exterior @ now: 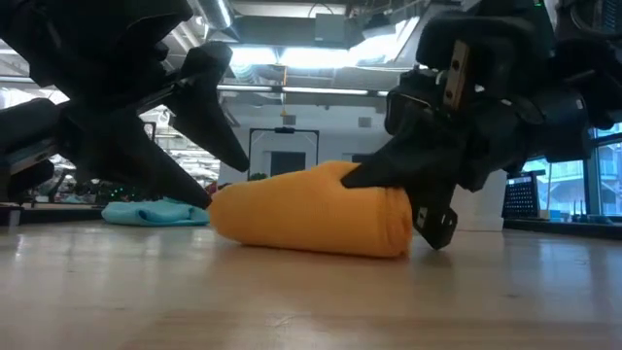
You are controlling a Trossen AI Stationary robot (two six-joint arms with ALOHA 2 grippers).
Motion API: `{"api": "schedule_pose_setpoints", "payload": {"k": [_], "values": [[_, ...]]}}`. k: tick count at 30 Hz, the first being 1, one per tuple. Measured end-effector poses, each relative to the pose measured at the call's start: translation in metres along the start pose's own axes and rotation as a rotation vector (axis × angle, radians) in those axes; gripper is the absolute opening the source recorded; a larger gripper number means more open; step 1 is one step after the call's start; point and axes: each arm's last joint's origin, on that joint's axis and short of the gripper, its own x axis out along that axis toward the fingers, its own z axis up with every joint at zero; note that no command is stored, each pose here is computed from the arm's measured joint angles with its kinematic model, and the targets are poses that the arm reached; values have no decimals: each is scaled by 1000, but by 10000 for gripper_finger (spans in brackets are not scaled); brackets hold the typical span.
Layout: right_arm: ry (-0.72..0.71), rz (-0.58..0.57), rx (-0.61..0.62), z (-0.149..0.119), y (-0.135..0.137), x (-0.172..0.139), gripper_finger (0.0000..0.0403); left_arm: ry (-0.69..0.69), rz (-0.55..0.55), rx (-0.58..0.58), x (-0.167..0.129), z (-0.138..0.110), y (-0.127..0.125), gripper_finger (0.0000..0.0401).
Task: Roll microfiber towels into tight, uniform cylinder then place into a basket
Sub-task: Roll the orange towel
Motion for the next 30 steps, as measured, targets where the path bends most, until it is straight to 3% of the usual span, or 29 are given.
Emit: {"api": "schedule_pose_setpoints", "payload": {"k": [9,20,24,27,30], "values": [[30,-5,79,7,-7,1,16,-33,22,-2,6,3,8,214],[65,-50,78,4,-11,1,17,11,-64,-34,36,-13,14,214],[61,-56,71,4,-11,1,38,17,-99,-55,44,-17,16,214],[65,-56,25,3,-12,1,47,17,-118,-84,48,-19,18,214],[73,-65,-105,3,-12,0,50,19,-136,-115,50,-20,18,214]]}}
